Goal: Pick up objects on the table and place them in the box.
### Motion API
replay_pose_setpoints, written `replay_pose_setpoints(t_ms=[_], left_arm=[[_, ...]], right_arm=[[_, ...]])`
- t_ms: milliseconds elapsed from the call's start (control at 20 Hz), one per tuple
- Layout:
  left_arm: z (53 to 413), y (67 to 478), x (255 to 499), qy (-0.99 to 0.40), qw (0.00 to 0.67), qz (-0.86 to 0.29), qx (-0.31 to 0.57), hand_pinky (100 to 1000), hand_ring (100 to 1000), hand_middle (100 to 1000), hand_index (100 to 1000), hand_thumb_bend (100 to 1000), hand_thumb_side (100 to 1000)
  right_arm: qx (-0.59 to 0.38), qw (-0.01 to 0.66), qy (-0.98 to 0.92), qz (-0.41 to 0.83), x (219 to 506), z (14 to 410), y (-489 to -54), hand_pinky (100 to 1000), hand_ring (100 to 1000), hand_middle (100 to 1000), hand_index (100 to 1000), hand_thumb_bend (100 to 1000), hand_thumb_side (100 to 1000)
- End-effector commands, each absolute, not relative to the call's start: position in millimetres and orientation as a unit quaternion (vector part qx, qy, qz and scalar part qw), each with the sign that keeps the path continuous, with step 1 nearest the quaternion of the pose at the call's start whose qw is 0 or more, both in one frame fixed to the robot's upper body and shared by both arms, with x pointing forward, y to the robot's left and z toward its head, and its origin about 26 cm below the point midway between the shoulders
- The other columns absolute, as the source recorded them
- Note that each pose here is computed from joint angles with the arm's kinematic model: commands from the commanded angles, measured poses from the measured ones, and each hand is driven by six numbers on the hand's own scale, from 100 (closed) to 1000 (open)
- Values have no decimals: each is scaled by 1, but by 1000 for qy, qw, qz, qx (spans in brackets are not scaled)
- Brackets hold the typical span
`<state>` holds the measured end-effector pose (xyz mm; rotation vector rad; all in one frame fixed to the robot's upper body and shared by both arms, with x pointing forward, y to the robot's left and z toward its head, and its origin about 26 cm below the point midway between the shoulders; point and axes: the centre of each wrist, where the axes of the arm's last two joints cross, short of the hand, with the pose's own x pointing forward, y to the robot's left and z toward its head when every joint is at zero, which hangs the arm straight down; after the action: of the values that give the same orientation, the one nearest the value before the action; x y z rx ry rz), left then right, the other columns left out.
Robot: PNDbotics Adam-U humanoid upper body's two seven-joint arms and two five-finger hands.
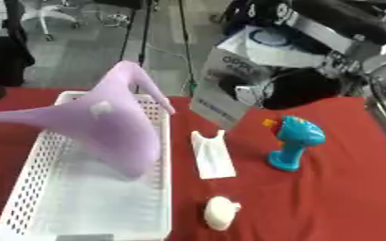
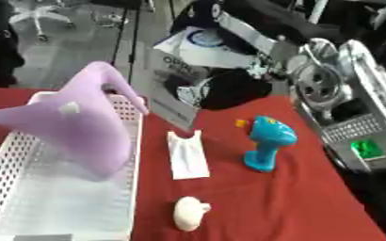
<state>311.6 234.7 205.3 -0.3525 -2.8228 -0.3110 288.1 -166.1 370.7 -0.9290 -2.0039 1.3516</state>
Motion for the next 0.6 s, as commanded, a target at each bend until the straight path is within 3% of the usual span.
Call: replay_pose_setpoints(t_ms=[50,200,600], left_arm=[[211,233,308,-979,127,-105,-124,858,827,758,693,100,858],[211,234,308,-979,127,-99,-122,858,827,758,693,100,885],[211,237,308,-982,126,-84,-111,859,827,759,694,100,857]], right_arm=[[-350,260,-749,499,282,381,-158,418,558,403,613,100,258],[-344,259,-754,496,279,383,-149,418,562,399,613,100,282],[-336,265,-756,495,275,379,-125,416,564,395,610,100,255]])
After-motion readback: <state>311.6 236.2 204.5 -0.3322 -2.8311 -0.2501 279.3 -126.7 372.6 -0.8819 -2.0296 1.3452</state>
